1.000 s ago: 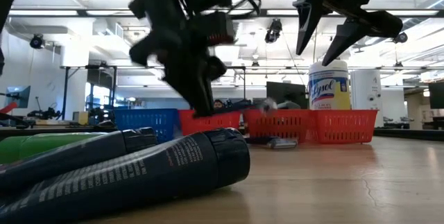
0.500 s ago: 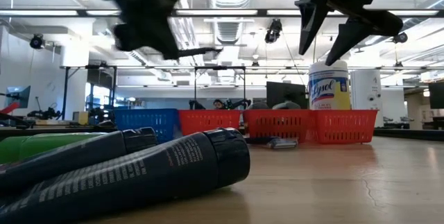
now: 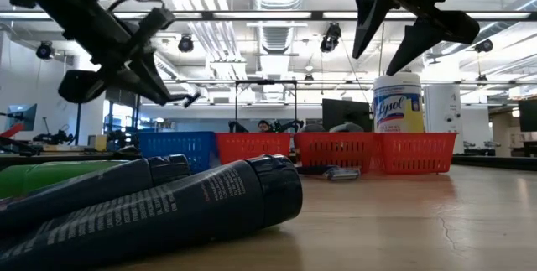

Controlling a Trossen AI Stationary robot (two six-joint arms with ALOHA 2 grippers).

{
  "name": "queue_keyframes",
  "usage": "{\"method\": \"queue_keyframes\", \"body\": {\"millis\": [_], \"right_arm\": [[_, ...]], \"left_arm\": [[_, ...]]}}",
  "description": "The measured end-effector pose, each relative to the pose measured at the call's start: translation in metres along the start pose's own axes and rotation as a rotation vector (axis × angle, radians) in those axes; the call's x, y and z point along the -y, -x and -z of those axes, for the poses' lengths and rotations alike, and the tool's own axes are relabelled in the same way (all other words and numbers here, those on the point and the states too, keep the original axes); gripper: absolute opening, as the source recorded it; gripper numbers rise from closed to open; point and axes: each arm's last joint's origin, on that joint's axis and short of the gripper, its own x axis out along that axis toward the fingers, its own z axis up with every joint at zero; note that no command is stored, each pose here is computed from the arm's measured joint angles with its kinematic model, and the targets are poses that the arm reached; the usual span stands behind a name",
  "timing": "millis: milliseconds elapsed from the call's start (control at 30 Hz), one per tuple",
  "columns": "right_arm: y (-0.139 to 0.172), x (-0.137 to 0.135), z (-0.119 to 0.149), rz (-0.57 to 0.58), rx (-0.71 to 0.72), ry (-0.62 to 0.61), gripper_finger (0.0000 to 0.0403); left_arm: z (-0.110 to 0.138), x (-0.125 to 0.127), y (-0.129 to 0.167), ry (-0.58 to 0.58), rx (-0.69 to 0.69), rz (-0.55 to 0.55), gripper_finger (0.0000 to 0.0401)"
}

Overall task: Pick & Place Travel size toiletries
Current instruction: Put the blue razor into the blue bin

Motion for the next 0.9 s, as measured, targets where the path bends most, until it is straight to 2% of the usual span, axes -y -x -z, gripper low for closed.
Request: {"method": "queue_keyframes", "body": {"millis": [167, 467, 667, 900], "right_arm": [[0.002, -0.001, 0.004, -0.016, -0.005, 0.006, 0.0278], [0.003, -0.007, 0.005, -0.072, 0.012, -0.011, 0.0296], [0.003, -0.009, 0.005, -0.089, 0.021, -0.021, 0.0306], [0.004, -0.009, 0.006, -0.091, 0.018, -0.022, 0.0316]], "left_arm": [[-0.012, -0.007, -0.012, 0.055, 0.013, -0.035, 0.0029], [-0.022, -0.017, -0.038, 0.008, -0.078, -0.133, 0.0032], [-0.018, -0.016, -0.053, 0.000, -0.089, -0.130, 0.0033], [-0.017, -0.012, -0.060, -0.008, -0.085, -0.138, 0.0080]]}}
